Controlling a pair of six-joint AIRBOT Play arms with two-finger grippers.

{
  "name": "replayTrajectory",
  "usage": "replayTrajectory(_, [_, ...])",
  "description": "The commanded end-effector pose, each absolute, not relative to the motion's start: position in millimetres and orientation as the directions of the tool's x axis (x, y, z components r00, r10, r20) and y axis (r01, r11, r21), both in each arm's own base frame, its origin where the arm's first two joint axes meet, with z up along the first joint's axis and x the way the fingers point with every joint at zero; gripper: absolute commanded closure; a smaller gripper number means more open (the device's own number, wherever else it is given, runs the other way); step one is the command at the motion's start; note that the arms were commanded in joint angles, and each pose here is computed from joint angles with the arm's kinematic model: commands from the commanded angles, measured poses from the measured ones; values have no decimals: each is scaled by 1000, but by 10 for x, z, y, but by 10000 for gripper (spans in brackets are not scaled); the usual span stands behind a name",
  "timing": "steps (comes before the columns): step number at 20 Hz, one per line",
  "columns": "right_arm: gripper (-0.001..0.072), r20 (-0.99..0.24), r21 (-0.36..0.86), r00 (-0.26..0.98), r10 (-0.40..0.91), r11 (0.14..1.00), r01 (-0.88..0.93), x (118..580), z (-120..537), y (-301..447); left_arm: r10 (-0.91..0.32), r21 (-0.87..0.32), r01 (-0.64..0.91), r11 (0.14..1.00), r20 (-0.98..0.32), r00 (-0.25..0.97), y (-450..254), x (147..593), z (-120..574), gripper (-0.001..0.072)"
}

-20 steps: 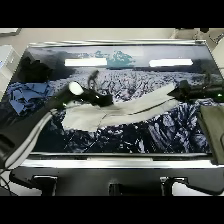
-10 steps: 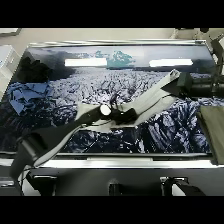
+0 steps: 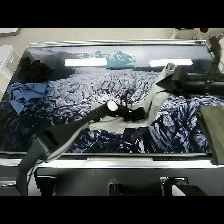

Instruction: Fold the clothes and pants, and hang the long-sleeved shirts on hangers.

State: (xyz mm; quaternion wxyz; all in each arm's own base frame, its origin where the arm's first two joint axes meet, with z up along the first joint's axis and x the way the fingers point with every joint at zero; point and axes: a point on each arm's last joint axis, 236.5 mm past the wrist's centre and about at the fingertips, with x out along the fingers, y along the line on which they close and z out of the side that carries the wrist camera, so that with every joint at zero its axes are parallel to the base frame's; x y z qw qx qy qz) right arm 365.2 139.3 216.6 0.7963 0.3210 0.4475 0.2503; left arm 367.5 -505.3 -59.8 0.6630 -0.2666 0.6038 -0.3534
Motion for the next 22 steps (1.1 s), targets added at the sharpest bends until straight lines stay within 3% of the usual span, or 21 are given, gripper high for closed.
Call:
replayTrajectory(1, [666,-538,773,393,746,622,-122,3877,1861,1829,-435,-391,430,814,-901,3,-3629,3931,-703,685])
replayTrajectory(5, [665,-493,829,285,822,544,-132,4030,1381,2808,-147,-49,344,938,-953,264,-1881,4604,197,684])
replayTrajectory(9, [661,-533,842,186,826,540,16,3992,432,3691,-64,-20,127,992,-933,355,-836,4626,858,683])
replayTrajectory(10, [512,-536,844,167,828,531,75,3962,182,3873,-58,-21,102,995,-924,377,-711,4593,1002,683])
replayTrajectory(11, [164,-524,851,162,836,508,132,3953,10,4025,-57,-23,88,996,-912,406,-640,4573,1141,683])
replayTrajectory(12, [13,-498,864,158,852,472,176,3953,-76,4133,-56,-23,81,996,-899,435,-589,4545,1282,683])
replayTrajectory(14, [15,-440,894,155,885,414,173,4027,-5,4104,-56,-24,72,997,-875,480,-527,4479,1514,683])
replayTrajectory(17, [14,-442,897,183,878,428,112,4356,242,3290,-57,-16,82,996,-847,528,-480,4393,1761,683])
replayTrajectory(20, [15,-591,807,270,760,563,178,4627,221,1847,-60,-11,91,996,-832,551,-475,4342,1885,683])
replayTrajectory(22, [30,-737,674,223,638,665,322,4436,-56,900,-69,-18,96,995,-826,560,-500,4318,1934,683])
